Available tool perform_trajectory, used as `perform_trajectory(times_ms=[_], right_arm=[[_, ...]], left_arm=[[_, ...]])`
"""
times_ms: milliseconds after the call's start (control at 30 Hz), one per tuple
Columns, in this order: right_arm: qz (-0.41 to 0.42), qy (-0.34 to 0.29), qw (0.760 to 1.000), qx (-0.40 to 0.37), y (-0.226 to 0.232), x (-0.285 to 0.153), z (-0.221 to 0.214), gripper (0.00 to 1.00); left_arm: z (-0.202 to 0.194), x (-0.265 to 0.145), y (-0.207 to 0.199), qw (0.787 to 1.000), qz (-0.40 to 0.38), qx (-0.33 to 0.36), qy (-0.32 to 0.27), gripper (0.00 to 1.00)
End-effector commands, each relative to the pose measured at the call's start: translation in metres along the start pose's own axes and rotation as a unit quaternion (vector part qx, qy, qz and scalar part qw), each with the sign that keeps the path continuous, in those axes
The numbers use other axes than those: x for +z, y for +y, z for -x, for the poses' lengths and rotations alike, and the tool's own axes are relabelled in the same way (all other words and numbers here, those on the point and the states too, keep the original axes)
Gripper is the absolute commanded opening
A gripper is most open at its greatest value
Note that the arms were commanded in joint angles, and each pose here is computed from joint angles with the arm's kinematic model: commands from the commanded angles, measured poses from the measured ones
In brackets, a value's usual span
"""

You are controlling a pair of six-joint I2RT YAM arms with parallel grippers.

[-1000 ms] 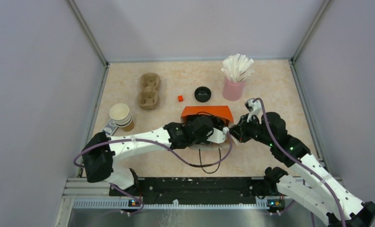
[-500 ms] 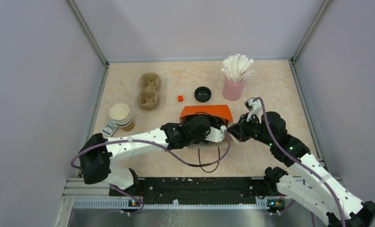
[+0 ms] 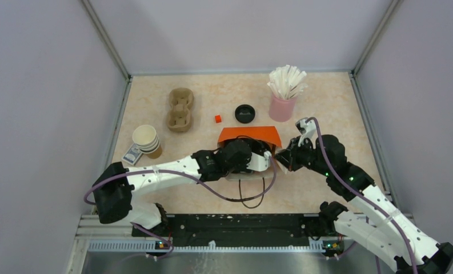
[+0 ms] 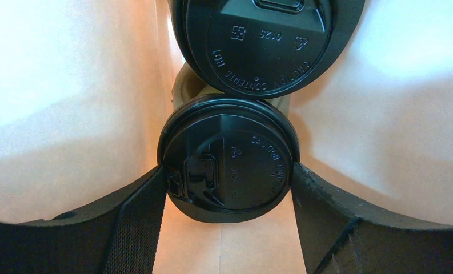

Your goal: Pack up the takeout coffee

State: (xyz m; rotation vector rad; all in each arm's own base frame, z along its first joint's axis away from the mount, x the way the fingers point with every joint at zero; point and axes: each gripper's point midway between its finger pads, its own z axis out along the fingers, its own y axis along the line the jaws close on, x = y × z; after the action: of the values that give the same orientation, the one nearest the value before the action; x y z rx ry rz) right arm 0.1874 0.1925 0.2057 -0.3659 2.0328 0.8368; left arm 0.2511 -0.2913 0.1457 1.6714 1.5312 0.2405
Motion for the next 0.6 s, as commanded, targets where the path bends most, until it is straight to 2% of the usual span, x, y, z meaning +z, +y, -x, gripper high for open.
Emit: perform_trajectory(times_ms=[0, 333, 567], right_arm=[[0.039, -0.030, 0.999, -0.004, 0.022, -0.006, 0.024, 0.00], [0.040, -0.029, 0.999, -0.002, 0.022, -0.007, 0.022, 0.00], [0.037, -0.031, 0.999, 0.000, 0.021, -0.006, 0.023, 0.00]], left_arm=[[-0.003, 0.003, -0.008, 1.000, -0.016, -0.018, -0.010, 0.55], [-0.002, 0.004, -0.008, 1.000, -0.016, -0.016, -0.014, 0.59], [0.012, -0.004, 0.007, 1.000, -0.010, -0.012, -0.022, 0.63]])
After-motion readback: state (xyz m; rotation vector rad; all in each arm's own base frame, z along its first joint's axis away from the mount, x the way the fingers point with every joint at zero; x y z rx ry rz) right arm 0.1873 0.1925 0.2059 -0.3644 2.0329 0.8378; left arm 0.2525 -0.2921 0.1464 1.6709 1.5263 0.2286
